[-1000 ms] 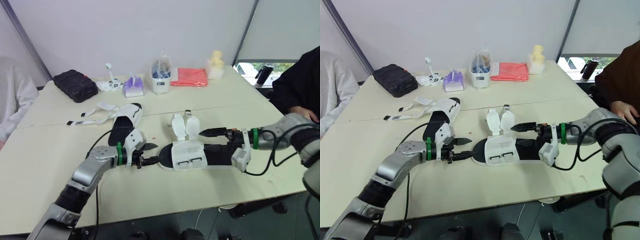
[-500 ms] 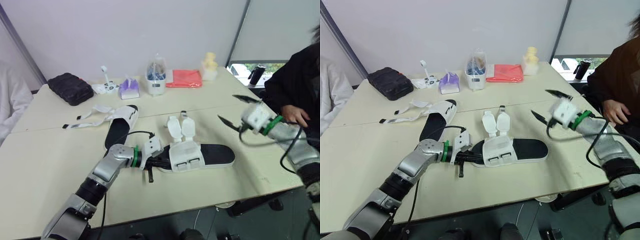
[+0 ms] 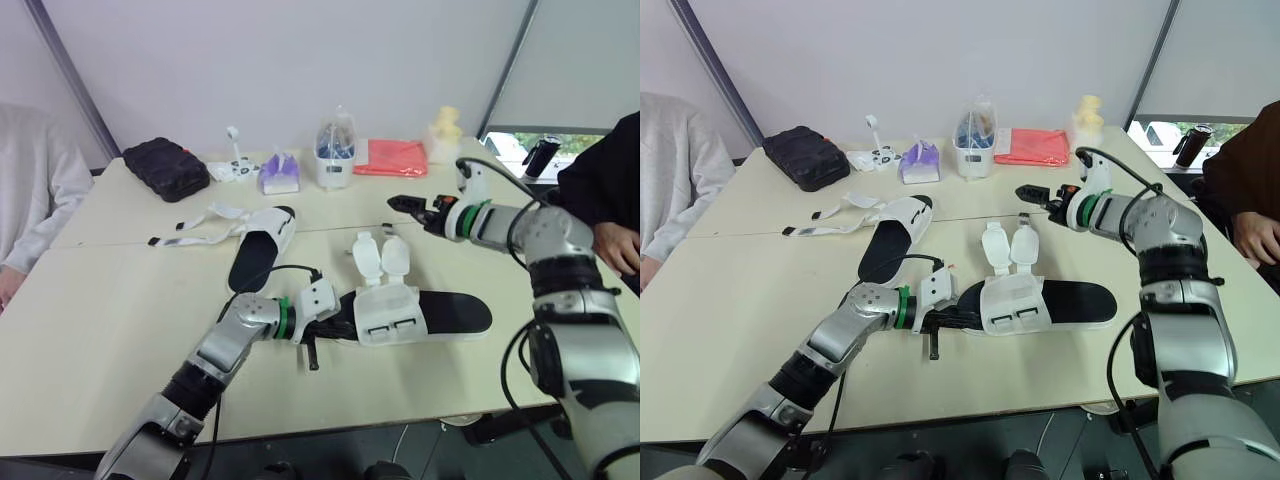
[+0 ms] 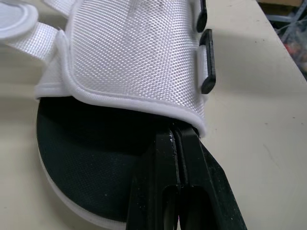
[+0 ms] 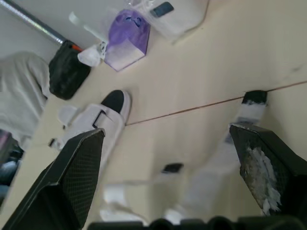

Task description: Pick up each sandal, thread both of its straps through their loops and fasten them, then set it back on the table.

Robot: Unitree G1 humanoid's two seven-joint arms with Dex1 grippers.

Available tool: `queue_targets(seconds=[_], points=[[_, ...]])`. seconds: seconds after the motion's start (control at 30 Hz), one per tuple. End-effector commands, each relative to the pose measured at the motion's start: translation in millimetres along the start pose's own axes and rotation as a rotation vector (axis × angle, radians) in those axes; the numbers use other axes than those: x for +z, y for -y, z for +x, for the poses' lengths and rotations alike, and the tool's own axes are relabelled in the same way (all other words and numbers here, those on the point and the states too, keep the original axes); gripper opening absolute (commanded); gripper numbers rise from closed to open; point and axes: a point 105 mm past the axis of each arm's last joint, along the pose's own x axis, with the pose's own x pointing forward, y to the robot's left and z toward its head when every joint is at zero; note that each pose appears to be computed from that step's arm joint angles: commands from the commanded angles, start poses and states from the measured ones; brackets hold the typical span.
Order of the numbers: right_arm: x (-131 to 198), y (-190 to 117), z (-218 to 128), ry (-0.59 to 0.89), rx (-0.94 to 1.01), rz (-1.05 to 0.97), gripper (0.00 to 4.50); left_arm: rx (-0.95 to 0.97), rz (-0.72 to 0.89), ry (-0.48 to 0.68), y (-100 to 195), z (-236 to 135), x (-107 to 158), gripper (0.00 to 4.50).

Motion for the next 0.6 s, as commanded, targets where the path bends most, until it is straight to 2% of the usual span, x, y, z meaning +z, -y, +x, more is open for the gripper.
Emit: queue_targets(seconds=[0.03,0.17,0.3,0.53,0.6], points=[[-2,6,-1,-0.051,-0.042,0.035,4.5,0.036,-0.011,0.011,0,0,0,0.01],[-17,1,5,-0.138,-0.004,0.07,4.5,0.053,-0.015,0.03,1,1,3,0.01],[-25,2,14,-0.146,0.008,0.105,4.5,0.074,-0.017,0.047,1,0,6,0.01],[-28,-17,44,-0.058,0.063,0.198,4.5,0.103,-0.009,0.05,1,-1,7,0.01],[-28,-14,48,-0.033,0.032,0.181,3.96,0.116,-0.013,0.053,-1,-3,8,0.0]])
